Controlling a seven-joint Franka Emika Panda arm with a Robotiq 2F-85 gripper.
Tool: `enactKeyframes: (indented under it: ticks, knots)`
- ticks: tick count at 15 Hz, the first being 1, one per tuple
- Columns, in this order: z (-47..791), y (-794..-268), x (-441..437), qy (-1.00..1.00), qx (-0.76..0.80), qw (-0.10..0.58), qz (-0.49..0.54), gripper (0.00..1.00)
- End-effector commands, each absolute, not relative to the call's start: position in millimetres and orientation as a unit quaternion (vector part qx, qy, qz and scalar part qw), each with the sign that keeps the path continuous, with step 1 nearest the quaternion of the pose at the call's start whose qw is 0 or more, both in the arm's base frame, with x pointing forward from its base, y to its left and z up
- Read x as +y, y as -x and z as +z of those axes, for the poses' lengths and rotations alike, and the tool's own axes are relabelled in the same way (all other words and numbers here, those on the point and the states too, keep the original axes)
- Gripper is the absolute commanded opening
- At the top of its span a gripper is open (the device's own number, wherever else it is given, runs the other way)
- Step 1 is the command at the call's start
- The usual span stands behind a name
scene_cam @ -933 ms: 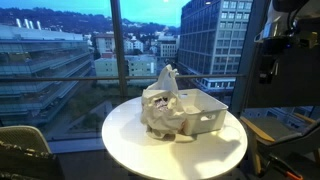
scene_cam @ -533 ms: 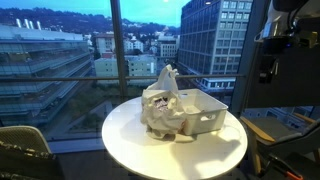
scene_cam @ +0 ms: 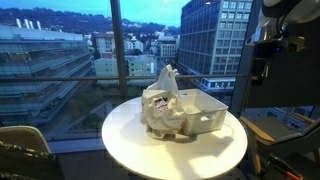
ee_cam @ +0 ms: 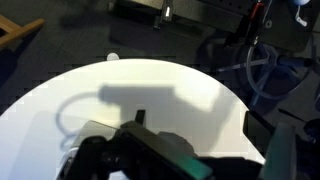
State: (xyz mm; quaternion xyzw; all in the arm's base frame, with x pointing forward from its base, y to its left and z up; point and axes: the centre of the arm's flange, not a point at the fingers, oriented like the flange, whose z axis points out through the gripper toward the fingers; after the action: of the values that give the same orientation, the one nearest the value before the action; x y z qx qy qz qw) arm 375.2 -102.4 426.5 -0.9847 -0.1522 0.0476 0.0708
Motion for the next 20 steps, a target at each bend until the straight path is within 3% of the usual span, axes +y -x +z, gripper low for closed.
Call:
enactKeyframes:
  ticks: [1,7,12,16,20]
  knots:
    - [415,-456,-71,0.973,-0.22,0.053,0.048,1.0]
    - [388,-534,48,0.93,-0.362,0.027,0.05,1.0]
    - [366,-587,106,0.883,-0.466,-0.058,0.029,1.0]
    - [352,-608,129,0.836,-0.536,-0.117,-0.006,1.0]
    - [349,-603,163,0.793,-0.601,-0.097,-0.021,1.0]
